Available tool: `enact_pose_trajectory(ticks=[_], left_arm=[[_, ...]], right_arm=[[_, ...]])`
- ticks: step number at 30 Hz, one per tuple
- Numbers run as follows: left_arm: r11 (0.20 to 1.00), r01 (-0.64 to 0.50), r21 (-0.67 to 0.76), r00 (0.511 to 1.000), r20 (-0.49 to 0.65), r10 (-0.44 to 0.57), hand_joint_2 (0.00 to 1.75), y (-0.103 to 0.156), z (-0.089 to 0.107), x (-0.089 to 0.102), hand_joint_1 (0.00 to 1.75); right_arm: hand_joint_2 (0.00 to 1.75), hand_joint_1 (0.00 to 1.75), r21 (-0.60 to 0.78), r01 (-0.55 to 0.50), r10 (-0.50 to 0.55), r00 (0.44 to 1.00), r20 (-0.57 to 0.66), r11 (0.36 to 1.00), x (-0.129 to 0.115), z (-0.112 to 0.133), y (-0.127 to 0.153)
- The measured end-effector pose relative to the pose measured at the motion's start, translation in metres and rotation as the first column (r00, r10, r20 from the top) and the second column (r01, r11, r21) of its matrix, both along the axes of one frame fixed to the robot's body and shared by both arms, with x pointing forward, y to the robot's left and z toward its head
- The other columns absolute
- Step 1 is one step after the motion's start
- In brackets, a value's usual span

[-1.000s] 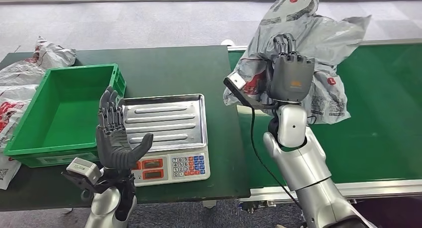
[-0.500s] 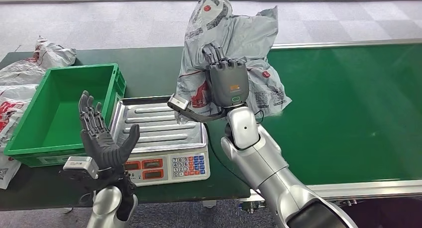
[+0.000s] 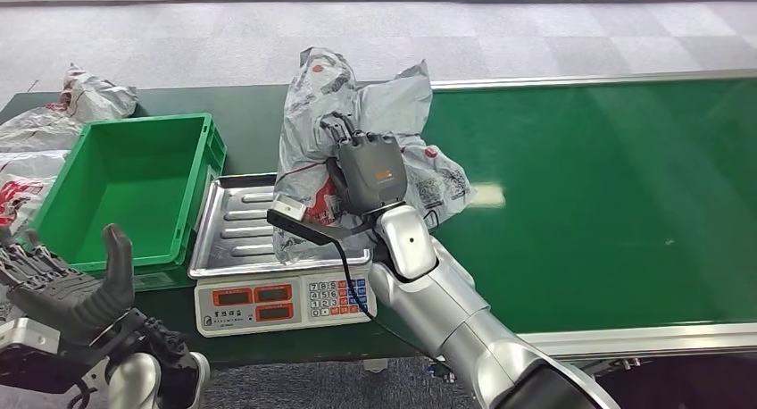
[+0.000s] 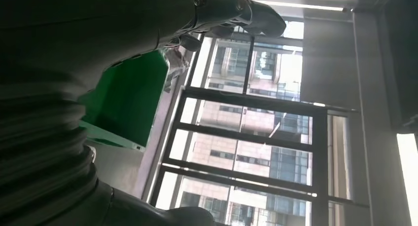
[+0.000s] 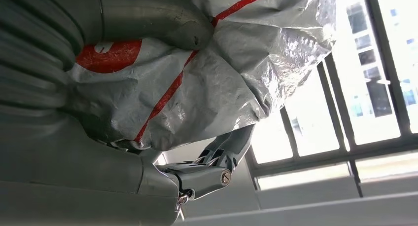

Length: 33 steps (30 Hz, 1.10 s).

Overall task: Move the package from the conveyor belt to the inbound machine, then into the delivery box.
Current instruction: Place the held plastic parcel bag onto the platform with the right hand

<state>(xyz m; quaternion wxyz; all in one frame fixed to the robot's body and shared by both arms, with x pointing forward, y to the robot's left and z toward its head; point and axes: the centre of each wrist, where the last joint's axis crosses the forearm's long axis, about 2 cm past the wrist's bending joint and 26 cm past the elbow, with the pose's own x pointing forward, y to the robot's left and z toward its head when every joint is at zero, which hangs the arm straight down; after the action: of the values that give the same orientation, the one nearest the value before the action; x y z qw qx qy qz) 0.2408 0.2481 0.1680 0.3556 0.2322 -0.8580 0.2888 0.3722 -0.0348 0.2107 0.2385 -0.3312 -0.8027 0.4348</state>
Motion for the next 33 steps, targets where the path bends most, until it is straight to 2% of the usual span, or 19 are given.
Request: enact_pose_trajectory(ticks=[4, 9, 10, 13, 14, 18, 22, 33], left_arm=[[0.992, -0.118, 0.036, 0.993, 0.027, 0.117, 1.75, 0.008, 0.013, -0.006, 0.00], [0.986, -0.159, 0.058, 0.986, 0.062, 0.156, 1.75, 0.014, 0.023, -0.011, 0.00], [0.985, -0.163, 0.060, 0.985, 0.067, 0.159, 1.75, 0.014, 0.024, -0.011, 0.00], [0.983, -0.175, 0.065, 0.982, 0.078, 0.169, 1.75, 0.017, 0.027, -0.013, 0.00], [0.982, -0.178, 0.068, 0.982, 0.080, 0.172, 1.75, 0.017, 0.028, -0.013, 0.00], [0.979, -0.188, 0.082, 0.980, 0.088, 0.180, 1.75, 0.019, 0.030, -0.015, 0.00], [0.977, -0.192, 0.091, 0.979, 0.092, 0.184, 1.75, 0.019, 0.031, -0.015, 0.00], [0.971, -0.207, 0.117, 0.975, 0.102, 0.196, 1.75, 0.021, 0.034, -0.017, 0.00]], right_arm=[[1.75, 1.75, 0.026, -0.060, 0.061, 0.996, -0.063, 0.998, -0.004, -0.003, 0.006], [1.75, 1.75, 0.026, -0.119, 0.121, 0.988, -0.100, 0.993, -0.011, -0.004, 0.016], [1.75, 1.58, 0.028, -0.133, 0.136, 0.984, -0.112, 0.991, -0.012, -0.005, 0.017], [1.75, 0.30, 0.038, -0.183, 0.187, 0.969, -0.162, 0.982, -0.014, -0.006, 0.020], [1.75, 0.03, 0.039, -0.203, 0.207, 0.961, -0.184, 0.978, -0.014, -0.007, 0.021], [1.75, 0.00, 0.035, -0.275, 0.275, 0.927, -0.255, 0.961, -0.016, -0.009, 0.023], [0.00, 0.00, 0.028, -0.336, 0.327, 0.892, -0.310, 0.942, -0.016, -0.012, 0.023], [0.00, 0.00, 0.018, -0.374, 0.354, 0.862, -0.364, 0.927, -0.021, -0.022, 0.020]])
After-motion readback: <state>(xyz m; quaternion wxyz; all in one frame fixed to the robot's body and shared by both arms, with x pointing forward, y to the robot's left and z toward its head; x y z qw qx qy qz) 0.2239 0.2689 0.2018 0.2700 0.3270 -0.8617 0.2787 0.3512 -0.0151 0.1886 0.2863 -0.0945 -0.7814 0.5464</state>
